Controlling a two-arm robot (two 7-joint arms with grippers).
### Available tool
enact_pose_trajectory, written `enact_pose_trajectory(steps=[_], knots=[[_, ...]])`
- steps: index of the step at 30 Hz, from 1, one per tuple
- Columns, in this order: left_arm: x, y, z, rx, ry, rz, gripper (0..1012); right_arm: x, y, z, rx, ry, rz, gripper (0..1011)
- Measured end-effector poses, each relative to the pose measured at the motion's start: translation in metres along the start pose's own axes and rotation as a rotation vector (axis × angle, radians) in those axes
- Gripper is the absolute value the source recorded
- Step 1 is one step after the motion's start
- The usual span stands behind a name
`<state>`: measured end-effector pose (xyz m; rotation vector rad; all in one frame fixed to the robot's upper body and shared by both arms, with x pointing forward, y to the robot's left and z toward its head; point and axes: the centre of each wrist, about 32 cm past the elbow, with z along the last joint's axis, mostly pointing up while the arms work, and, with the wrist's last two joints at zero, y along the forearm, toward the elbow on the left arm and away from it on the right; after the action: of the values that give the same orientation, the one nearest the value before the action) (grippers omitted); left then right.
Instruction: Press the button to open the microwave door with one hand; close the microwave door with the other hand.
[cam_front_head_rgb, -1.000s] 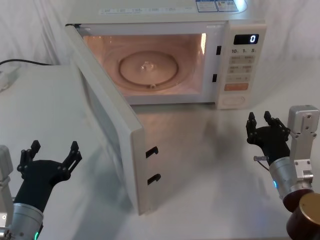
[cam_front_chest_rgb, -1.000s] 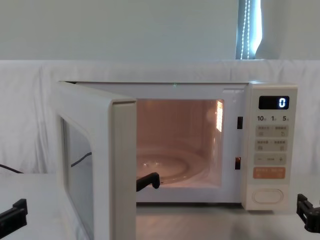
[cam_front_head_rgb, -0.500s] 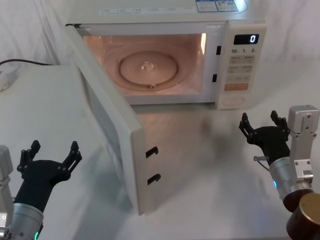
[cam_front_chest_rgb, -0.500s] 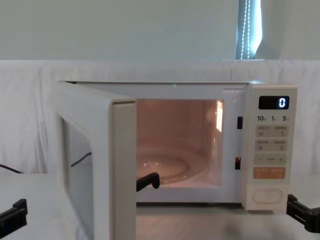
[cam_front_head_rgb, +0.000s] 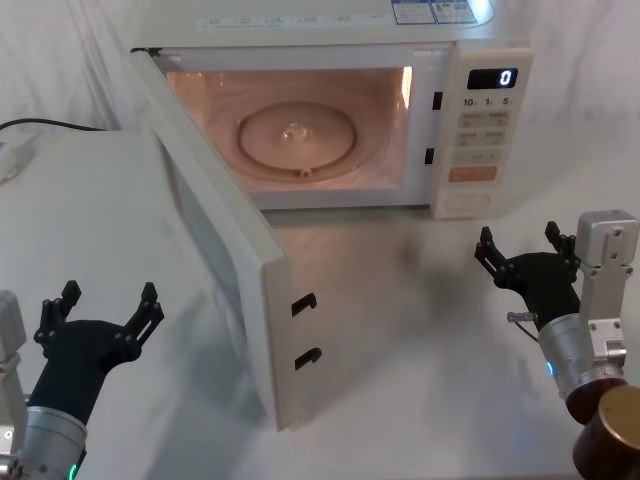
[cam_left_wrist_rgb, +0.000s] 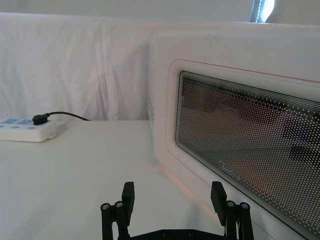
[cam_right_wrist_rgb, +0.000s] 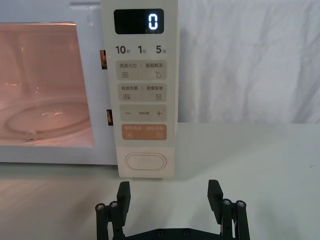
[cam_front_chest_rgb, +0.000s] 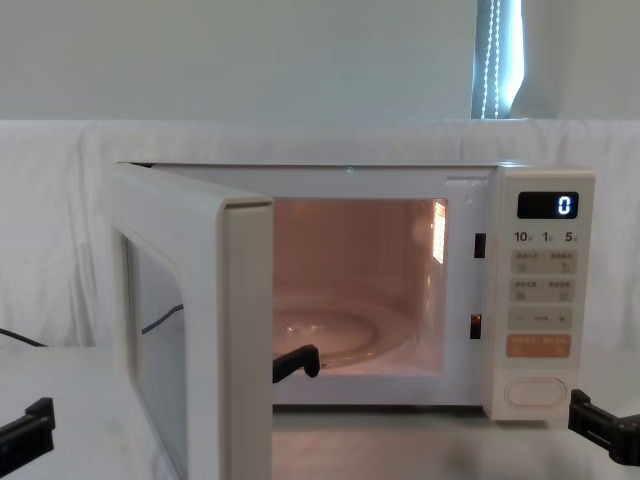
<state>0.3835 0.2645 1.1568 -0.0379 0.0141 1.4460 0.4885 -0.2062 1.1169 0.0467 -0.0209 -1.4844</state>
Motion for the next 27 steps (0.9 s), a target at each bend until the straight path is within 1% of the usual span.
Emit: enact_pose_trajectory(steps=[13, 16, 17, 18, 20, 24, 25, 27], knots=[[0.0000, 0.0000, 0.0000, 0.000, 0.000, 0.000, 995, 0.0000, 0.0000, 0.0000, 0.000, 0.000, 0.000, 1002], [0.0000, 0.0000, 0.0000, 0.000, 0.000, 0.000, 938, 0.0000, 0.0000, 0.0000, 0.000, 0.000, 0.000, 1002], [0.0000, 0.0000, 0.0000, 0.000, 0.000, 0.000, 895, 0.0000, 0.0000, 0.0000, 0.000, 0.000, 0.000, 1002], [0.0000, 0.0000, 0.0000, 0.000, 0.000, 0.000, 895, 0.0000, 0.0000, 0.0000, 0.000, 0.000, 0.000, 1002], [0.0000, 0.0000, 0.0000, 0.000, 0.000, 0.000, 813, 0.0000, 0.0000, 0.0000, 0.000, 0.000, 0.000, 1002], [0.0000, 0.0000, 0.0000, 0.000, 0.000, 0.000, 739, 0.0000, 0.0000, 0.0000, 0.000, 0.000, 0.000, 1002], [0.0000, 0.0000, 0.0000, 0.000, 0.000, 0.000, 682, 0.0000, 0.0000, 0.0000, 0.000, 0.000, 0.000, 1002], [0.0000, 0.0000, 0.0000, 0.000, 0.000, 0.000, 647, 0.0000, 0.0000, 0.0000, 0.000, 0.000, 0.000, 1002]])
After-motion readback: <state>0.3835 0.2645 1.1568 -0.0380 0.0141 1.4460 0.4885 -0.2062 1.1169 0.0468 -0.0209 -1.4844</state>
